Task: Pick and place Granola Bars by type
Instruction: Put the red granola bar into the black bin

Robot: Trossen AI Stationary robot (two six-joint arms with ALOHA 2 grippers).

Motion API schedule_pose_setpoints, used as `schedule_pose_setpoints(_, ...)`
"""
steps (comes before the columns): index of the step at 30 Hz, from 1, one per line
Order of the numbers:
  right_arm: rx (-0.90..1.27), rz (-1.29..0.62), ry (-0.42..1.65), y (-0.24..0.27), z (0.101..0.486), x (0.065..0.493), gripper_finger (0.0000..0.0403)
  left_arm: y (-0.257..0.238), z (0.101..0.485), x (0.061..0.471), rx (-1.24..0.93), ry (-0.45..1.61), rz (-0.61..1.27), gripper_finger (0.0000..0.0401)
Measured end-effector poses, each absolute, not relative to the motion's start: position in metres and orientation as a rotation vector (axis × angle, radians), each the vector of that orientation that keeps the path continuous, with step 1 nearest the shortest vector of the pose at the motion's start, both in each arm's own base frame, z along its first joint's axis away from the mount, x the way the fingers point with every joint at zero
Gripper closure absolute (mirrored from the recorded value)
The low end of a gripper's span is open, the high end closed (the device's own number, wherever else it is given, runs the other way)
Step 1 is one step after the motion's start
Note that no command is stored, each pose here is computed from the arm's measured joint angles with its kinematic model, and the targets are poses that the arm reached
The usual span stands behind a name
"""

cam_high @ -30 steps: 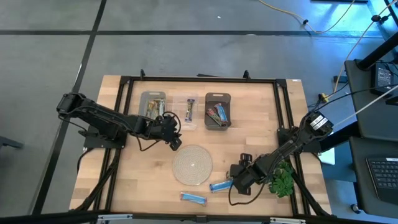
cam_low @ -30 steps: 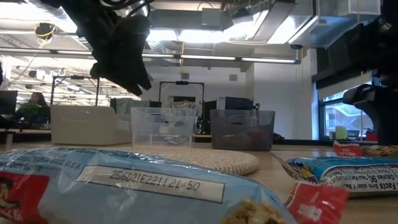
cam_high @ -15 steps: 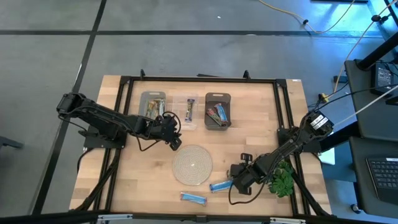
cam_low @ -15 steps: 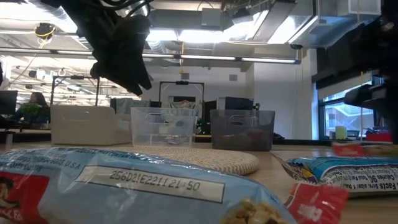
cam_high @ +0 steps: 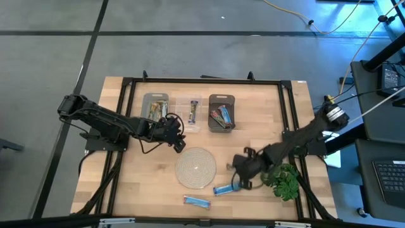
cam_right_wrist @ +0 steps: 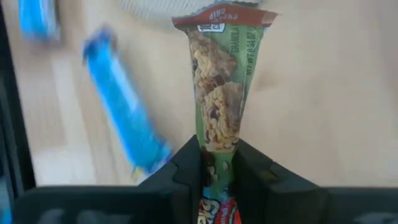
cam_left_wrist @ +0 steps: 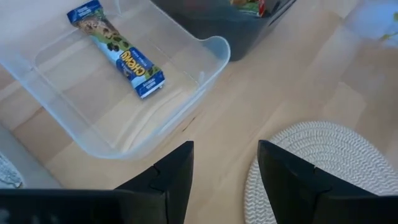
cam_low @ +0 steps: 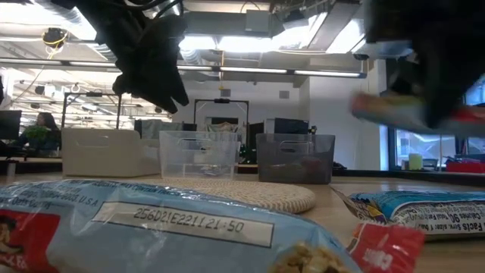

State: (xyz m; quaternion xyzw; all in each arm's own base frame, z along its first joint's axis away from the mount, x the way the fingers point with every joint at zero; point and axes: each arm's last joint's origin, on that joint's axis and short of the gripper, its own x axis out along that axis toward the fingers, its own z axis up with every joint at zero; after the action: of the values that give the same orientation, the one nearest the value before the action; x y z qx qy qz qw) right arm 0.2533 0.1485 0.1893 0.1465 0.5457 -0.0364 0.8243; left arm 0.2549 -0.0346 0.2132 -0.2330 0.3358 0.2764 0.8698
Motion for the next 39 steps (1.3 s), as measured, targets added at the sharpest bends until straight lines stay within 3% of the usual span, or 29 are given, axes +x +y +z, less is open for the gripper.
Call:
schedule_pose_setpoints(9, 0.435, -0.347, 0.915, 0.074, 0.231, 0.267, 0.0328, -0.035, 0.216, 0.258, -0.508, 0.662, 0.561, 0.0232)
schedule_pose_setpoints(22, 0.629, -0.674, 0.780, -0.032, 0.237, 0.275, 0.0328, -0.036, 0.221, 0.264, -0.541, 0.594, 0.533, 0.0228)
schedule_pose_setpoints(29, 0.673, -0.732, 0.703, -0.056, 0.234, 0.282, 0.0328, -0.036, 0.222, 0.264, -0.553, 0.580, 0.530, 0.0228)
schedule_pose_setpoints(39, 0.659, -0.760, 0.780, -0.063, 0.197, 0.303, 0.0328, -0.036, 0.222, 0.264, -0.569, 0.576, 0.535, 0.0230)
